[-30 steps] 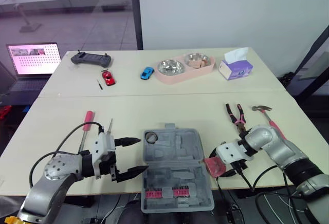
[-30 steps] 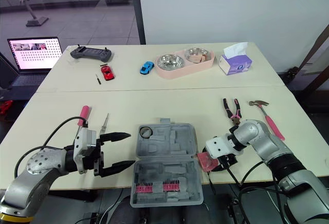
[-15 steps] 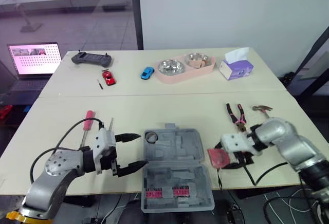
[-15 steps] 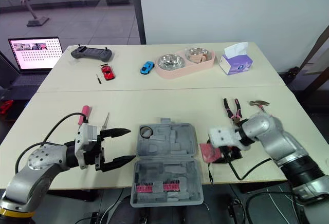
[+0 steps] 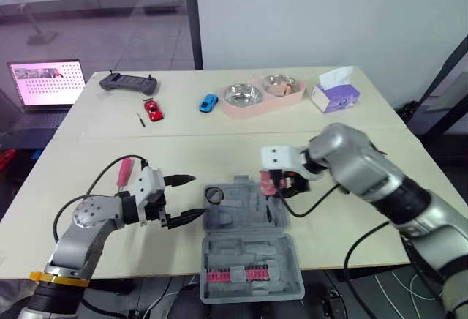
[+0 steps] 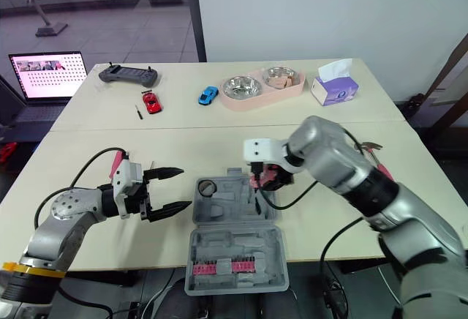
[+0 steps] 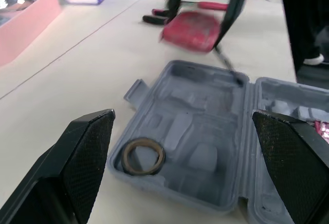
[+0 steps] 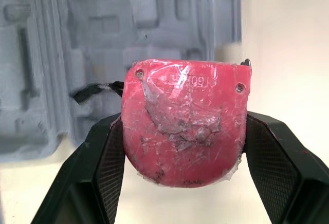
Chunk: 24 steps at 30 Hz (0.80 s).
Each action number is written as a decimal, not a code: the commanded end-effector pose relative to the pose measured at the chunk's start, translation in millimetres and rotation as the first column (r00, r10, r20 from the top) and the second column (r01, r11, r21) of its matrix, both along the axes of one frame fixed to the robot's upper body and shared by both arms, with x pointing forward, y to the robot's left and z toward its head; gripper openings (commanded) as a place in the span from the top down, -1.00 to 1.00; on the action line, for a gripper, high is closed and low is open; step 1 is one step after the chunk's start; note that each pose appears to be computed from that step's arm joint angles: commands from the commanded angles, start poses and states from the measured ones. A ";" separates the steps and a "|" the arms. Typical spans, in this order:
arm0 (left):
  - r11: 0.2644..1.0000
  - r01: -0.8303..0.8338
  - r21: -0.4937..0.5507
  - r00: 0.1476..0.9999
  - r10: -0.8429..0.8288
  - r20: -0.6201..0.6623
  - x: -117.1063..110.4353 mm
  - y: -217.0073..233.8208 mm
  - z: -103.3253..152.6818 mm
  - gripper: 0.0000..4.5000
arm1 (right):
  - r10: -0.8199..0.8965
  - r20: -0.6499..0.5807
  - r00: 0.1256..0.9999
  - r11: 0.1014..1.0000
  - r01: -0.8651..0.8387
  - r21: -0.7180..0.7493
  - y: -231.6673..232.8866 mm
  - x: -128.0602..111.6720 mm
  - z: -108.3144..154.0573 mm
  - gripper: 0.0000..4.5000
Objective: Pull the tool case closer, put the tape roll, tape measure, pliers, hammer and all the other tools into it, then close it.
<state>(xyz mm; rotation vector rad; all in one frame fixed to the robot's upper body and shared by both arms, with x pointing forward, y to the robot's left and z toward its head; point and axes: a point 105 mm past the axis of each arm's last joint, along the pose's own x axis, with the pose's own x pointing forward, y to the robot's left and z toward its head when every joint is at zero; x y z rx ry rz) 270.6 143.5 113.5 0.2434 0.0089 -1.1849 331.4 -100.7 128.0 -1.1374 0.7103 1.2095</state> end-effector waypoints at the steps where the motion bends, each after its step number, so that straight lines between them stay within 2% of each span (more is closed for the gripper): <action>1: 1.000 0.018 0.007 0.999 -0.018 0.033 -2.3 0.0 2.3 -1.00 | 0.031 0.015 0.999 0.997 -0.030 -0.070 -4.5 5.9 -1.8 -0.26; 13: 1.000 -0.020 -0.010 0.999 0.020 0.041 -8.5 3.5 -4.3 -1.00 | 0.019 -0.004 1.000 0.991 -0.019 -0.130 -4.1 11.9 -31.5 -0.26; 24: 0.999 -0.033 -0.007 0.999 0.034 0.042 -9.9 7.7 -6.1 -1.00 | 0.033 -0.028 0.999 0.993 -0.036 -0.115 7.3 5.5 -40.9 -0.26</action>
